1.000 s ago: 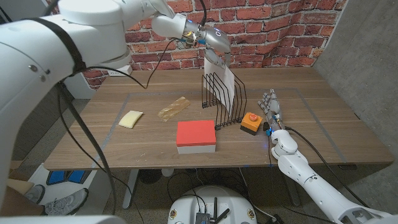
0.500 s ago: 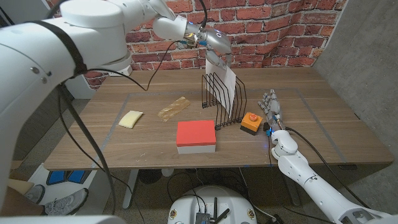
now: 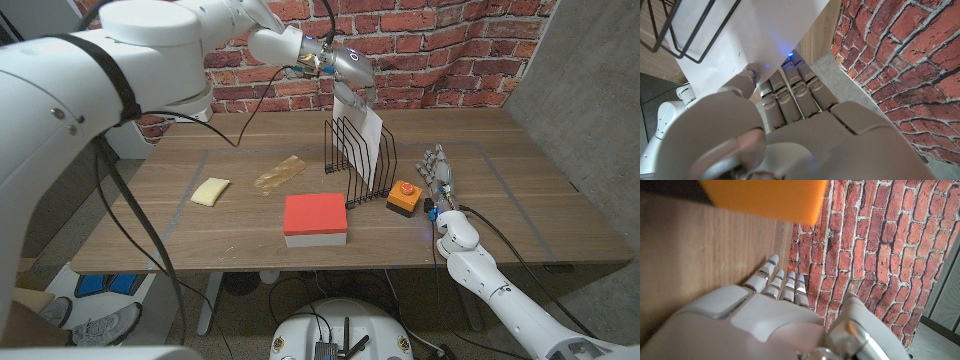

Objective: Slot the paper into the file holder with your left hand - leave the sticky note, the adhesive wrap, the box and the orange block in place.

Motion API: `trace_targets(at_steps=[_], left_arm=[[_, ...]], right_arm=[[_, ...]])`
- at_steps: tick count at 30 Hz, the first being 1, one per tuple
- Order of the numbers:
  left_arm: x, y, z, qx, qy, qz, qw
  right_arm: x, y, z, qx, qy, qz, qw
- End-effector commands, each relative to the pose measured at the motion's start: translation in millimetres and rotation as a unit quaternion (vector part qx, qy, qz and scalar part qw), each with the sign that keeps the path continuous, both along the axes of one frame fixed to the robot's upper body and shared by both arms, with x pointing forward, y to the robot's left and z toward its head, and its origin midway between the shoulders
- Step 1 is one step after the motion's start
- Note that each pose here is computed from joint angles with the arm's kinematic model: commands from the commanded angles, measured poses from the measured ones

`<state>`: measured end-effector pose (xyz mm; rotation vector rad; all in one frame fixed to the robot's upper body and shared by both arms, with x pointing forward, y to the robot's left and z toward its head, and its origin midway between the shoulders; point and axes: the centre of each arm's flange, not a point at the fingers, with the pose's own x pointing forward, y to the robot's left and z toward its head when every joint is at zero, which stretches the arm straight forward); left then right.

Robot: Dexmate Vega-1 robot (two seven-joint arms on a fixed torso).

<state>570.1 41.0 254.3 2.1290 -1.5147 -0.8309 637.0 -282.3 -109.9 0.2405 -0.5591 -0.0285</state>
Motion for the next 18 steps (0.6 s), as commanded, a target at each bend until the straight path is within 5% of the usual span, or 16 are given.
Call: trace_targets(at_steps=[1, 18], left_arm=[[-6.8, -2.9, -0.7, 0.012, 0.008, -0.011, 1.000], [-11.5, 4.1, -4.2, 0.029, 0.021, -0.016, 0.999]], right_arm=[[-4.7, -0.9, -3.1, 0.003, -0.003, -0.001, 1.0000], [-3.0, -1.9, -1.1, -0.002, -0.004, 0.002, 1.0000]])
